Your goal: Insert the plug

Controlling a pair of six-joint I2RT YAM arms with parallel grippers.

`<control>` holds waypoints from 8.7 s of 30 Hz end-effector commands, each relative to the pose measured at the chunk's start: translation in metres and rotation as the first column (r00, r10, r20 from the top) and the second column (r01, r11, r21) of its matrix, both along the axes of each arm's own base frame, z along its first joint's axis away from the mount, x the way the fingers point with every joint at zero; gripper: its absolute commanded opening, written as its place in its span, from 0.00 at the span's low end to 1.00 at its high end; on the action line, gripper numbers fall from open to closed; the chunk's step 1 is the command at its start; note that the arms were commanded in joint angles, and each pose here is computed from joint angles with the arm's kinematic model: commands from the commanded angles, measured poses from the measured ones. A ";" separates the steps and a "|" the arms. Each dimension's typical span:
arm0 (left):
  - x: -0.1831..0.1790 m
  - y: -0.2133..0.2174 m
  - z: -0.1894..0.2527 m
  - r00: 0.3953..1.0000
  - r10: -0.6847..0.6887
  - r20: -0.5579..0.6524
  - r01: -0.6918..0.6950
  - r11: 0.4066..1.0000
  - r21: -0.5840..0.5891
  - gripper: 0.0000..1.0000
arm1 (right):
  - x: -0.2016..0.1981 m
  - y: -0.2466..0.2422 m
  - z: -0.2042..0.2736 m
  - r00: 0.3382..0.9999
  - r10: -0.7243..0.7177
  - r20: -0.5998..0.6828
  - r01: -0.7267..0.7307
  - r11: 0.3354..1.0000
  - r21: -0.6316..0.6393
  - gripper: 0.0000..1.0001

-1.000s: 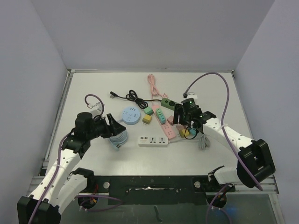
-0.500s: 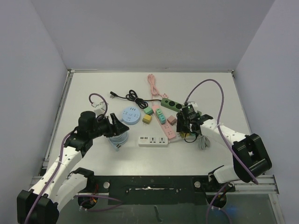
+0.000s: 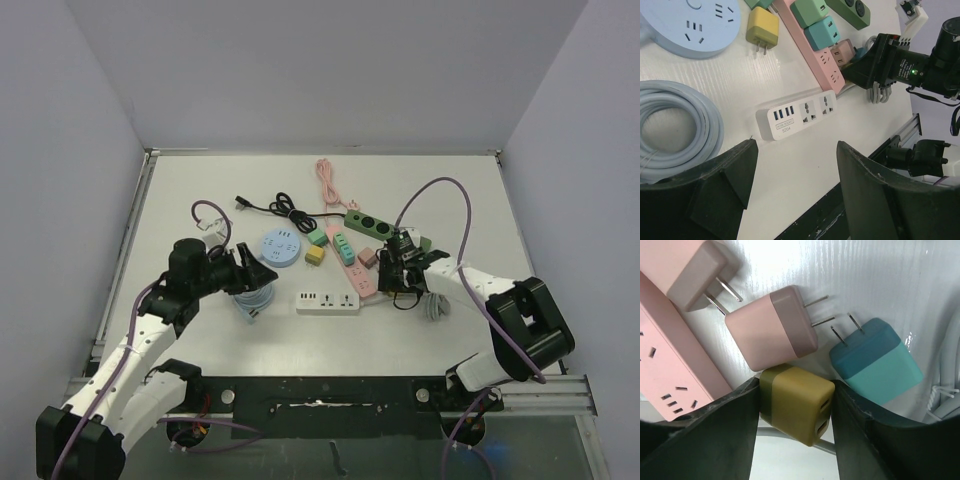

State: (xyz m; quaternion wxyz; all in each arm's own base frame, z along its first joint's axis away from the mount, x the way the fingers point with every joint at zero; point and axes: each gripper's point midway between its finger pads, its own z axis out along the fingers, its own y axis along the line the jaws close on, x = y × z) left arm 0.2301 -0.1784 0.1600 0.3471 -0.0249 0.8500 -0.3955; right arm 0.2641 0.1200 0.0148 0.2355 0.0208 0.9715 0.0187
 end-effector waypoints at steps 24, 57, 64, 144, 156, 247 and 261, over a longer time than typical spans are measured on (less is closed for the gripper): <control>0.006 -0.067 0.058 0.988 -0.024 0.153 0.068 0.955 -0.288 0.63 | 0.011 0.126 0.172 0.895 -0.033 0.445 -0.298 0.699 0.650 0.38; 0.010 -0.083 0.074 0.952 0.110 0.287 0.027 0.900 -0.434 0.39 | -0.021 0.237 0.212 0.929 0.029 0.370 -0.349 0.407 0.844 0.44; 0.016 -0.069 0.085 0.928 0.209 0.308 -0.030 0.867 -0.497 0.24 | -0.025 0.237 0.216 0.916 0.058 0.398 -0.386 0.403 0.830 0.51; -0.021 0.010 0.050 0.955 0.068 0.290 -0.130 0.971 0.201 0.63 | 0.029 0.101 0.089 0.863 0.425 0.273 -0.446 0.895 0.018 0.09; -0.025 0.011 0.039 0.961 0.057 0.270 -0.118 0.970 0.215 0.63 | 0.046 0.101 0.085 0.850 0.437 0.295 -0.443 0.895 -0.049 0.09; -0.022 -0.014 0.043 0.976 0.029 0.218 -0.060 0.989 0.135 0.63 | 0.026 -0.056 0.030 0.985 -0.134 0.110 0.149 0.977 -0.151 0.57; -0.029 -0.052 0.058 0.984 -0.032 0.173 0.048 0.995 -0.085 0.63 | 0.025 -0.050 -0.005 0.993 -0.121 0.015 0.121 0.991 -0.049 0.64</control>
